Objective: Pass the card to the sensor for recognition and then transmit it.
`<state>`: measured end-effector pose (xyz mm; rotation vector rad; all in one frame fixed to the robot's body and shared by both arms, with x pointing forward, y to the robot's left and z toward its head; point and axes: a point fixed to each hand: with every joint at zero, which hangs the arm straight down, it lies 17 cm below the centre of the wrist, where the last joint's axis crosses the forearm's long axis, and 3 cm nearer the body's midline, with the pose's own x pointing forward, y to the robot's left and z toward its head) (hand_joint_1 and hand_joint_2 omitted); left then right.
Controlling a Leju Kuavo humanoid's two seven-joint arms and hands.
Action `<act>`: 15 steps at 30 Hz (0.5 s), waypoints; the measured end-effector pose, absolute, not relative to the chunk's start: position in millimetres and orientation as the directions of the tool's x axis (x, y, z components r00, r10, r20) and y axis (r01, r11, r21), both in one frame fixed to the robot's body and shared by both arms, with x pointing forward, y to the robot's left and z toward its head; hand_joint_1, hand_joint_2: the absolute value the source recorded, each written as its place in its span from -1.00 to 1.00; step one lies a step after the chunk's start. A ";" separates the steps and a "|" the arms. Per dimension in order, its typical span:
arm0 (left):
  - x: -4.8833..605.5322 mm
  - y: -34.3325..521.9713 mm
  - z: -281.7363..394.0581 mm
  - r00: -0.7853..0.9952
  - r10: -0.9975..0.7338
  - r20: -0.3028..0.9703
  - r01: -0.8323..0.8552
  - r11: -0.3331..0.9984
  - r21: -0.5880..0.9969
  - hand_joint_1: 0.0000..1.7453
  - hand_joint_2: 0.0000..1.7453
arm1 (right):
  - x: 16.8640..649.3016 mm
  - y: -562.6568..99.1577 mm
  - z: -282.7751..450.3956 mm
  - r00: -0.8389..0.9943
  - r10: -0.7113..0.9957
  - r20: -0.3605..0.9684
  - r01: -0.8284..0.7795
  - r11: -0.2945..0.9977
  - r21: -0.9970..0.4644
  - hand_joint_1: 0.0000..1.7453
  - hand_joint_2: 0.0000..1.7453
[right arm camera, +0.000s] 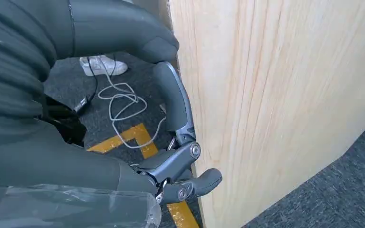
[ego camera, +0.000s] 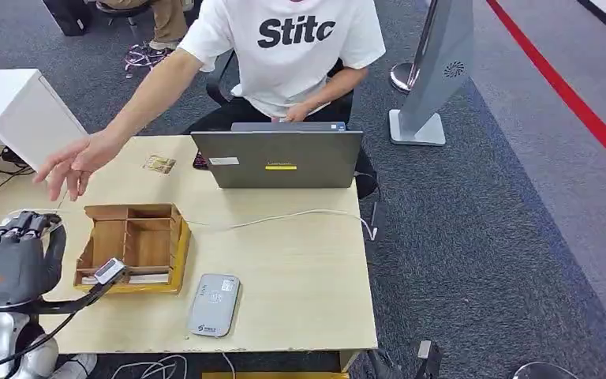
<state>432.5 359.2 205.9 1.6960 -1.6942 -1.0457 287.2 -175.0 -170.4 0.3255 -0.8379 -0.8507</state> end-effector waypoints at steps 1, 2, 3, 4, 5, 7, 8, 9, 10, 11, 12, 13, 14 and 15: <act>432.9 359.8 211.2 -0.079 -0.985 -0.151 -0.592 -0.076 0.802 1.00 1.00 | 287.3 -174.9 -170.4 0.374 -0.769 0.518 0.530 0.636 0.562 -1.00 1.00; 433.6 360.5 217.7 -0.078 -0.986 -0.146 -0.604 -0.070 0.794 1.00 1.00 | 287.3 -175.1 -170.5 0.373 -0.770 0.517 0.531 0.634 0.562 -1.00 1.00; 434.8 361.6 224.7 -0.076 -0.987 -0.141 -0.615 -0.065 0.786 1.00 1.00 | 287.3 -175.0 -170.6 0.374 -0.770 0.517 0.531 0.634 0.561 -1.00 1.00; 436.1 362.0 231.3 -0.075 -0.988 -0.137 -0.624 -0.060 0.779 1.00 1.00 | 287.4 -174.6 -170.5 0.374 -0.770 0.516 0.531 0.634 0.562 -1.00 1.00; 437.3 362.3 237.4 -0.074 -0.988 -0.135 -0.633 -0.058 0.772 1.00 1.00 | 287.5 -174.3 -170.4 0.375 -0.770 0.516 0.530 0.635 0.562 -1.00 1.00; 440.2 362.7 245.6 -0.075 -0.988 -0.137 -0.640 -0.058 0.766 1.00 1.00 | 287.5 -173.9 -170.4 0.377 -0.769 0.516 0.528 0.636 0.562 -1.00 1.00; 441.7 363.5 248.3 -0.073 -0.988 -0.135 -0.642 -0.057 0.764 1.00 1.00 | 287.6 -173.6 -170.3 0.378 -0.768 0.517 0.527 0.637 0.562 -1.00 1.00; 442.6 364.1 250.3 -0.073 -0.989 -0.130 -0.645 -0.053 0.762 1.00 1.00 | 287.6 -173.3 -170.2 0.379 -0.768 0.517 0.526 0.638 0.562 -1.00 1.00; 443.2 365.4 252.5 -0.072 -0.990 -0.120 -0.649 -0.045 0.760 1.00 1.00 | 287.7 -173.1 -170.1 0.379 -0.768 0.517 0.525 0.638 0.563 -1.00 1.00; 443.6 367.0 254.6 -0.072 -0.992 -0.107 -0.652 -0.034 0.757 1.00 1.00 | 287.8 -172.9 -169.9 0.379 -0.768 0.517 0.525 0.638 0.563 -1.00 1.00; 443.7 368.5 255.9 -0.072 -0.992 -0.100 -0.654 -0.029 0.756 1.00 1.00 | 287.8 -172.6 -169.8 0.379 -0.768 0.517 0.524 0.638 0.564 -1.00 1.00; 443.7 368.8 256.4 -0.074 -0.992 -0.099 -0.655 -0.026 0.755 1.00 1.00 | 287.8 -172.4 -169.8 0.380 -0.767 0.517 0.523 0.639 0.564 -1.00 1.00; 443.7 369.1 256.7 -0.074 -0.993 -0.097 -0.656 -0.025 0.755 1.00 1.00 | 287.8 -172.4 -169.8 0.379 -0.768 0.516 0.524 0.638 0.565 -1.00 1.00; 443.6 369.0 256.7 -0.075 -0.993 -0.096 -0.656 -0.024 0.754 1.00 1.00 | 287.8 -172.5 -169.8 0.378 -0.769 0.516 0.525 0.637 0.565 -1.00 1.00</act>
